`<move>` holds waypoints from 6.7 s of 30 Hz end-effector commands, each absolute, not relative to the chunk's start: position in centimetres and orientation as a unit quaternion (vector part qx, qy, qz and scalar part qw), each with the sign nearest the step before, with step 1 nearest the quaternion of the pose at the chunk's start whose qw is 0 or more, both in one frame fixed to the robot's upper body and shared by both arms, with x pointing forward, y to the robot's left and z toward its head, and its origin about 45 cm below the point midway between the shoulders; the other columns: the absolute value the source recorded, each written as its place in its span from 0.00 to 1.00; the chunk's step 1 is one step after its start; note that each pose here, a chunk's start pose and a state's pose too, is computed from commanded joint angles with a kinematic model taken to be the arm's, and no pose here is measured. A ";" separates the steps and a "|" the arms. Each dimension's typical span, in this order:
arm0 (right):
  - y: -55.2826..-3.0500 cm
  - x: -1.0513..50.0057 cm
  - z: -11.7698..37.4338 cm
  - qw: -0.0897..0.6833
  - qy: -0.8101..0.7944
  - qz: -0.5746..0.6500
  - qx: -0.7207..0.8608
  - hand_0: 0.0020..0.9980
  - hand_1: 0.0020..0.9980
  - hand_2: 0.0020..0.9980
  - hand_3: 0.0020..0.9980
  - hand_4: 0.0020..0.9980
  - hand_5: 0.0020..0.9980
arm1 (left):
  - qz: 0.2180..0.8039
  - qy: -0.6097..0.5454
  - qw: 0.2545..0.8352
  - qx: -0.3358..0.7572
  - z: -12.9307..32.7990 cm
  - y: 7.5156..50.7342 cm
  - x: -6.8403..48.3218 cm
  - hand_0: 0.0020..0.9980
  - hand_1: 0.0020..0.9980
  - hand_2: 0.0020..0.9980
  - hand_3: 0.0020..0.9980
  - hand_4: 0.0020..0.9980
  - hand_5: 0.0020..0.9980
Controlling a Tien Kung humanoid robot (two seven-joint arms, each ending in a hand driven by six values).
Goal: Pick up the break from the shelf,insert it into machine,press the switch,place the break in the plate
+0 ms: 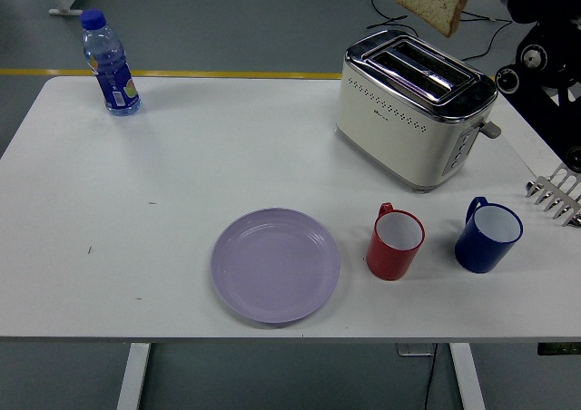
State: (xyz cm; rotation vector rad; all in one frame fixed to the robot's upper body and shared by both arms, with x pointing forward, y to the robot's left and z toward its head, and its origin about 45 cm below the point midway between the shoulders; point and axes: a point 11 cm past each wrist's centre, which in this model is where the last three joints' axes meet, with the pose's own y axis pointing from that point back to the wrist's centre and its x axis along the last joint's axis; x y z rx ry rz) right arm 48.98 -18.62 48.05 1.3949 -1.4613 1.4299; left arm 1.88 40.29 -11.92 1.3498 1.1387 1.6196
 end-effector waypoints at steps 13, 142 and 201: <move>-14.7 40.6 47.3 0.237 -0.495 0.552 0.628 0.18 0.20 0.31 0.39 0.45 0.00 | 0.629 0.444 0.367 0.523 -12.0 40.1 1.9 0.69 0.61 0.68 0.70 0.46 1.00; -21.8 37.9 39.3 -0.298 -0.517 0.016 0.802 0.74 0.69 0.70 0.63 0.48 0.23 | 0.632 0.440 0.375 0.516 -12.0 39.8 3.0 0.69 0.62 0.67 0.70 0.45 1.00; -48.1 32.8 19.3 -0.315 -0.792 -0.281 0.441 0.77 0.71 0.75 0.66 0.46 0.26 | 0.626 0.442 0.378 0.519 -12.1 39.5 2.6 0.68 0.62 0.67 0.70 0.44 1.00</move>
